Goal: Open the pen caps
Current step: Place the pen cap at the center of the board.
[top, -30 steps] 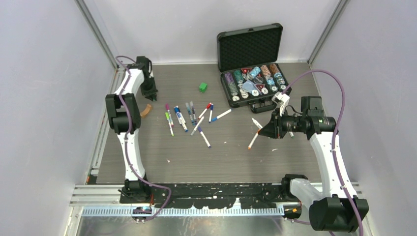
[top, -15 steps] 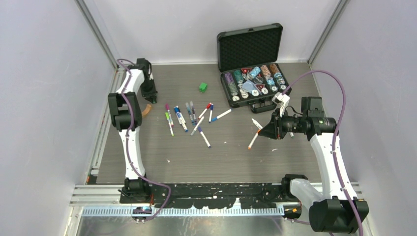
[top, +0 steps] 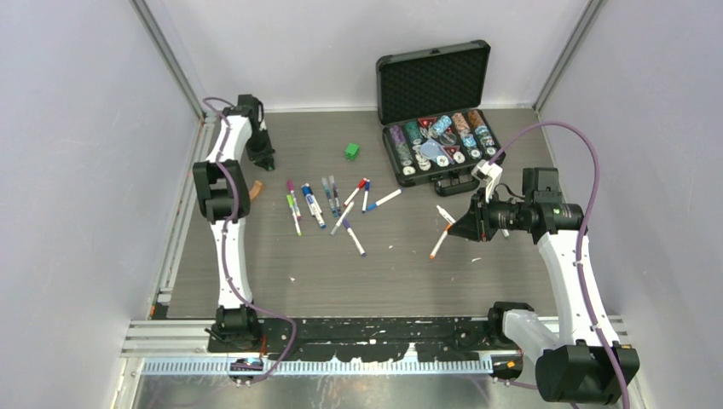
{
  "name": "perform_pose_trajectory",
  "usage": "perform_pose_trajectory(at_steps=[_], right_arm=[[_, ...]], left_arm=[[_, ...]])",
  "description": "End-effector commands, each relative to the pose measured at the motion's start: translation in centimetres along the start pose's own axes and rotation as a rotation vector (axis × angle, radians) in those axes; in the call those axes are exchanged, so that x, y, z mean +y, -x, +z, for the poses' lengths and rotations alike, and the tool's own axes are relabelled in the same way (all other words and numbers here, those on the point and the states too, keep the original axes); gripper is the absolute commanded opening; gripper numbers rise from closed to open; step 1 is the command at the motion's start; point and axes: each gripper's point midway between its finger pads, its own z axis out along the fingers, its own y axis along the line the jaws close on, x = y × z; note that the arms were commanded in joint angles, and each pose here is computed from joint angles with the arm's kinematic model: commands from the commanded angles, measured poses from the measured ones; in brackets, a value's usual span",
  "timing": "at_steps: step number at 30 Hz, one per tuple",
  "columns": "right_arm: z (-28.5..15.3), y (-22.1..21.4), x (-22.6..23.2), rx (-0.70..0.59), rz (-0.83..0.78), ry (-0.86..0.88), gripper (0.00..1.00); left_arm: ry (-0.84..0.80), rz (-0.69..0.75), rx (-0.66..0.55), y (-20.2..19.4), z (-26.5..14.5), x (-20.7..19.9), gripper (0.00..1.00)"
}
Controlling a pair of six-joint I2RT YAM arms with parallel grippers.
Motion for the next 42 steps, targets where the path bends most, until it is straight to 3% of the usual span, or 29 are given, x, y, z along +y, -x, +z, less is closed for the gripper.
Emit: perform_pose_trajectory(at_steps=[1,12,25,42], right_arm=[[-0.2,0.6,0.2,-0.018,-0.023,0.009,0.00],[-0.1,0.4,0.0,-0.011,-0.022,0.004,0.00],[-0.1,0.4,-0.1,-0.011,-0.021,0.004,0.00],[-0.2,0.4,0.1,-0.015,-0.027,-0.001,0.00]], left_arm=[[-0.001,-0.032,-0.064,2.4,0.0,-0.6,0.02],[0.068,-0.076,-0.219,7.2,-1.7,2.0,0.01],[-0.253,0.028,-0.267,6.5,-7.3,-3.7,0.03],[-0.206,0.068,-0.148,4.6,-2.7,-5.0,0.08]])
